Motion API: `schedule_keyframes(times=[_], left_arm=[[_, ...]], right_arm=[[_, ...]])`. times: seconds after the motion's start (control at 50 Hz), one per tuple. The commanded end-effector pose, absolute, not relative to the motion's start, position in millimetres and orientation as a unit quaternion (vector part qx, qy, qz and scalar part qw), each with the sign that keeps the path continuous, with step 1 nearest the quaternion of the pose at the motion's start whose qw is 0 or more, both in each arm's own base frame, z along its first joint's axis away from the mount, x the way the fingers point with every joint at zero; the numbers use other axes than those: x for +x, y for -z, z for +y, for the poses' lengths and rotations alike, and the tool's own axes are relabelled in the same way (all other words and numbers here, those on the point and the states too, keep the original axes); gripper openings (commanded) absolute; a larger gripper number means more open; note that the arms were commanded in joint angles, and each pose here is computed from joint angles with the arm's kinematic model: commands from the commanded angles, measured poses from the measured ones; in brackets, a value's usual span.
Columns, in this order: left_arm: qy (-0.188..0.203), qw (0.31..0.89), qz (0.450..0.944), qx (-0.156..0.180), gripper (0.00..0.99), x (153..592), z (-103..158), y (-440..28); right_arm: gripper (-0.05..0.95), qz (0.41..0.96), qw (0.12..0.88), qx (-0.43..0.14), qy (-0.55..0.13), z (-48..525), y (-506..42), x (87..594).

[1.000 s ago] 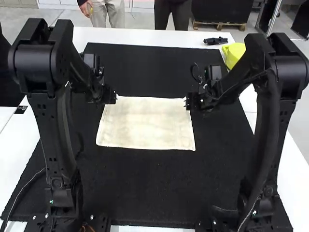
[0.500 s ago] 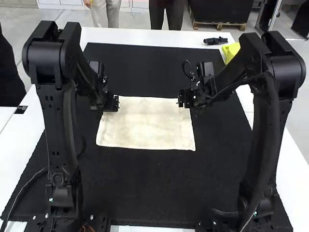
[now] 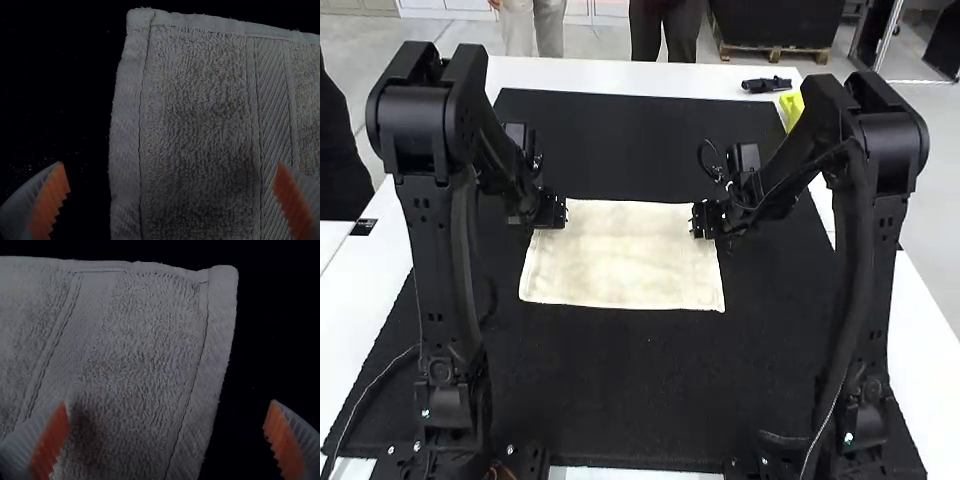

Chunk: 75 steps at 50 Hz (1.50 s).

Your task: Fold the towel.

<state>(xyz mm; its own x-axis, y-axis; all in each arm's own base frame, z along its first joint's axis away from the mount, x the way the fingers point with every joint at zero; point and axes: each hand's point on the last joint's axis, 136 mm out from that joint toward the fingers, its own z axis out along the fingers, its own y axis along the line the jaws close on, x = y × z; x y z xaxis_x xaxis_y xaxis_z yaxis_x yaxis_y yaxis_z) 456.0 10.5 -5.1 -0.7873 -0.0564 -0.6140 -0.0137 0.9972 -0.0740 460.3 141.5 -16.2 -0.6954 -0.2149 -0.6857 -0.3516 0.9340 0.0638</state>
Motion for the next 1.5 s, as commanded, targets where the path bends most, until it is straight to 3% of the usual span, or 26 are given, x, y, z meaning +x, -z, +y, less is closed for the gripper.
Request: schedule_keyframes(times=[0.0, 0.44, 0.7, 0.94, 1.32, 1.42, 1.48], left_arm=[[0.041, 0.332, 0.942, -0.020, 0.962, 460.5, 11.8, 1.2], [0.043, 0.342, 0.939, -0.022, 0.962, 461.9, 11.3, 5.7], [0.014, 0.330, 0.943, -0.030, 0.961, 456.8, 22.4, 21.0], [0.006, 0.324, 0.945, -0.038, 0.905, 453.3, 31.7, 25.1], [0.008, 0.337, 0.941, -0.040, 0.902, 451.8, 28.4, 26.6], [0.009, 0.341, 0.939, -0.045, 0.754, 452.6, 29.8, 24.0], [0.010, 0.346, 0.937, -0.049, 0.726, 453.8, 30.4, 20.0]], right_arm=[[0.91, 0.913, 0.364, -0.166, -0.086, 141.7, 18.0, 468.2], [0.91, 0.919, 0.353, -0.165, -0.057, 135.1, 32.4, 469.6], [0.91, 0.917, 0.352, -0.184, -0.031, 139.9, 34.1, 466.5], [0.91, 0.919, 0.358, -0.164, -0.021, 131.0, 33.3, 469.9], [0.89, 0.920, 0.366, -0.139, -0.010, 115.2, 38.7, 474.4], [0.83, 0.920, 0.366, -0.138, -0.009, 113.1, 39.0, 474.0], [0.80, 0.920, 0.366, -0.137, -0.010, 112.3, 38.8, 473.1]])
